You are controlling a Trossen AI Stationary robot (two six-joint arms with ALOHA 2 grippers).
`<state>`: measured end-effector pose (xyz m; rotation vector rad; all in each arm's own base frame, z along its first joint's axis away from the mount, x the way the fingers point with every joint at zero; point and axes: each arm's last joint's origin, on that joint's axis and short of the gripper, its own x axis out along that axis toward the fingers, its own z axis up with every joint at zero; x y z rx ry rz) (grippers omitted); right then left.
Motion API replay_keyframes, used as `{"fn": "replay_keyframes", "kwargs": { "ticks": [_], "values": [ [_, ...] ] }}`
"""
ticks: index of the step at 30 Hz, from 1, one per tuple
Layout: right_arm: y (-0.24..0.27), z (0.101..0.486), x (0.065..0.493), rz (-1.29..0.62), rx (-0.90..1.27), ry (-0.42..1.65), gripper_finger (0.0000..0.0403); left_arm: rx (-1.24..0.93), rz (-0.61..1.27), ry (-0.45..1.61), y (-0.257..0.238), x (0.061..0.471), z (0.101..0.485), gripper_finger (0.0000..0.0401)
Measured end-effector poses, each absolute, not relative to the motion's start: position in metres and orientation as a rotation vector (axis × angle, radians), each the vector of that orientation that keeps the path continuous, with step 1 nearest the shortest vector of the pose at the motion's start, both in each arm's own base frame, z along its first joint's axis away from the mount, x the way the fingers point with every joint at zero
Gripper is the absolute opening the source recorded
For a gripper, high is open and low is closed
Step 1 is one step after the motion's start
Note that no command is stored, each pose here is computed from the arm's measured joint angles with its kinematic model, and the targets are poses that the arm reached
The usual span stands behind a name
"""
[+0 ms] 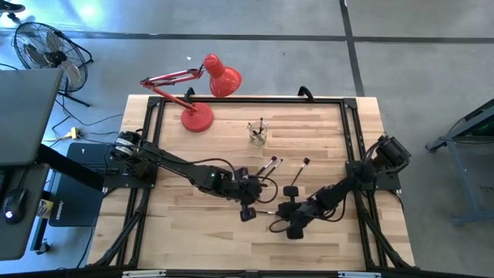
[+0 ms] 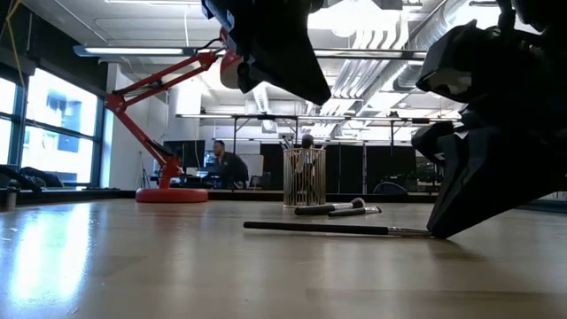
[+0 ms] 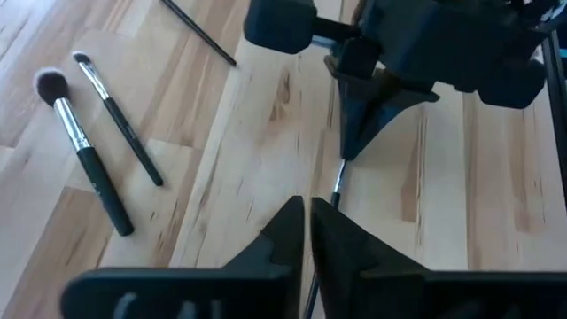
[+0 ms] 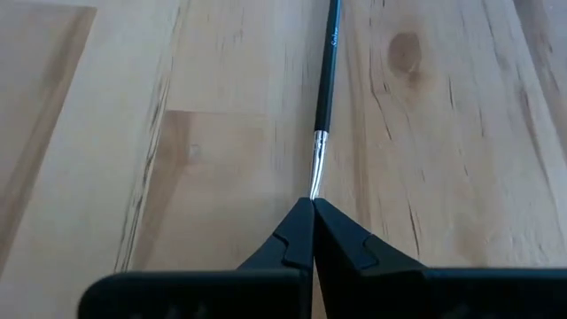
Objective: Put items in baskets/containers
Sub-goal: Put the makeup brush into the wire bin
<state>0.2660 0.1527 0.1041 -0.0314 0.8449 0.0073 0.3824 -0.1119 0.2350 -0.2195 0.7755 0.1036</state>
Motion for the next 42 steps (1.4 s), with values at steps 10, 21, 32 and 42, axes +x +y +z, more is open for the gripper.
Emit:
{"fn": "replay_keyframes", "kwargs": {
  "ticks": [10,21,32,42],
  "values": [
    [0.145,0.103,0.269,0.026,-0.023,0.887,0.0,-0.29,-0.027,0.915,-0.12,0.392,0.199,0.0136],
    [0.145,0.105,0.272,0.039,0.001,0.851,0.0,-0.263,-0.071,1.121,-0.127,0.394,0.149,0.0174],
    [0.15,0.112,0.28,0.108,0.039,0.786,0.0,-0.107,-0.028,1.147,-0.123,0.39,0.144,0.016],
    [0.149,0.128,0.297,0.112,0.041,0.76,0.0,-0.039,-0.087,1.158,-0.123,0.389,0.143,0.0121]
  ]
}}
